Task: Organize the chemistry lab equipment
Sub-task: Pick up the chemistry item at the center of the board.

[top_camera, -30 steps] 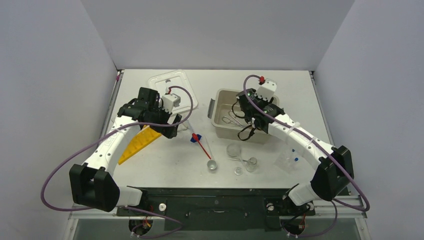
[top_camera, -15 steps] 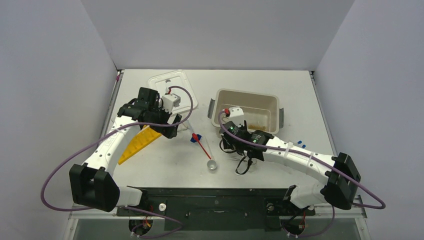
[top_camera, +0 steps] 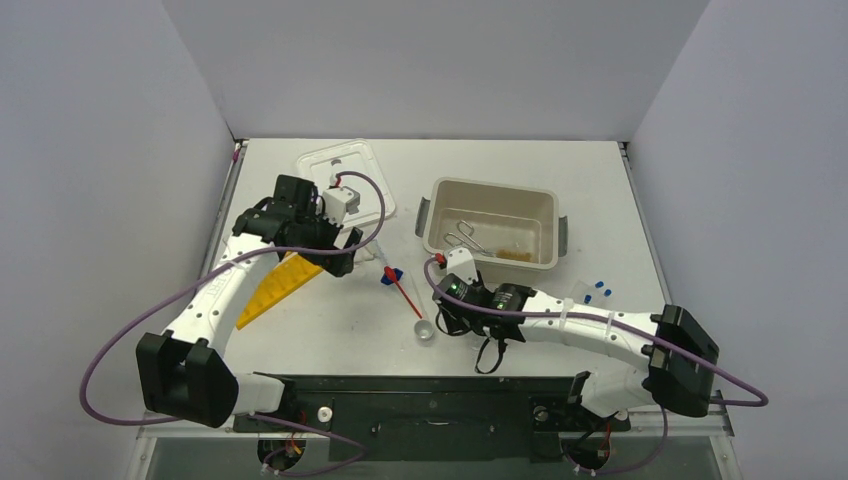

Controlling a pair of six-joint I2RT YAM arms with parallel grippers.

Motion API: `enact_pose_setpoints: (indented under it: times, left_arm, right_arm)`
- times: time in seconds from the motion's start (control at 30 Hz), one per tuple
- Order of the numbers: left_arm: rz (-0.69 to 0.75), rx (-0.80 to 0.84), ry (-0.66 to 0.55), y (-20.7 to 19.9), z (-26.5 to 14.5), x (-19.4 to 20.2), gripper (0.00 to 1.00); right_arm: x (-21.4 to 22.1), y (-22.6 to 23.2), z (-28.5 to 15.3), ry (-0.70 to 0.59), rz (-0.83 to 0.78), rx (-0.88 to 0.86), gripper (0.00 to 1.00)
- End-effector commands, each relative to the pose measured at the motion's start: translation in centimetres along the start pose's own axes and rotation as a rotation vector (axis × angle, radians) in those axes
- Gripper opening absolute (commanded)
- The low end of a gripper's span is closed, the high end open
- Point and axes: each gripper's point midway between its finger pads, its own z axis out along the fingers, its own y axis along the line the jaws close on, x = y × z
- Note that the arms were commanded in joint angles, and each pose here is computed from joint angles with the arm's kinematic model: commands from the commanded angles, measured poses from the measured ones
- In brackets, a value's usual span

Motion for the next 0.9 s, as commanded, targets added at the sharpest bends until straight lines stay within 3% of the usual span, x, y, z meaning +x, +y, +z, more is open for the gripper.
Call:
enact_pose_setpoints:
  times: [0.0,0.17,0.27,0.37,0.57,0.87]
  left_arm:
    - [0.009,-0.016,-0.061,0.1,-0.9,-1.3,0.96]
    - [0.008,-0.020,-0.052,0.2,-0.8,-0.9,0.97]
    - [0.013,-0.031,-0.053,0.3,-0.8,-0.8,0.97]
    - [0.013,-0.033,-0.052,0.4,-0.9,-0.8,0.97]
    - [0.022,-0.048,-0.050,0.5,-1.0,-0.4,0.97]
    - [0.019,-0.051,-0.050,0.7,-0.9,-0.4,0.97]
  right_arm:
    - [0.8,-0.2,-0.2,-0.016,0.029,0.014,0.42]
    - [1.3,0.8,0.0,-0.021,0.040,-0.050,0.37]
    - [2.5,1.4,0.9,0.039,0.001,-0.085,0.35]
    - [3.7,0.7,2.6,0.103,-0.007,-0.047,0.37]
    - [3.3,-0.9,3.7,0.092,0.039,-0.003,0.44]
    - [3.6,-2.9,5.6,0.122,0.064,0.030,0.44]
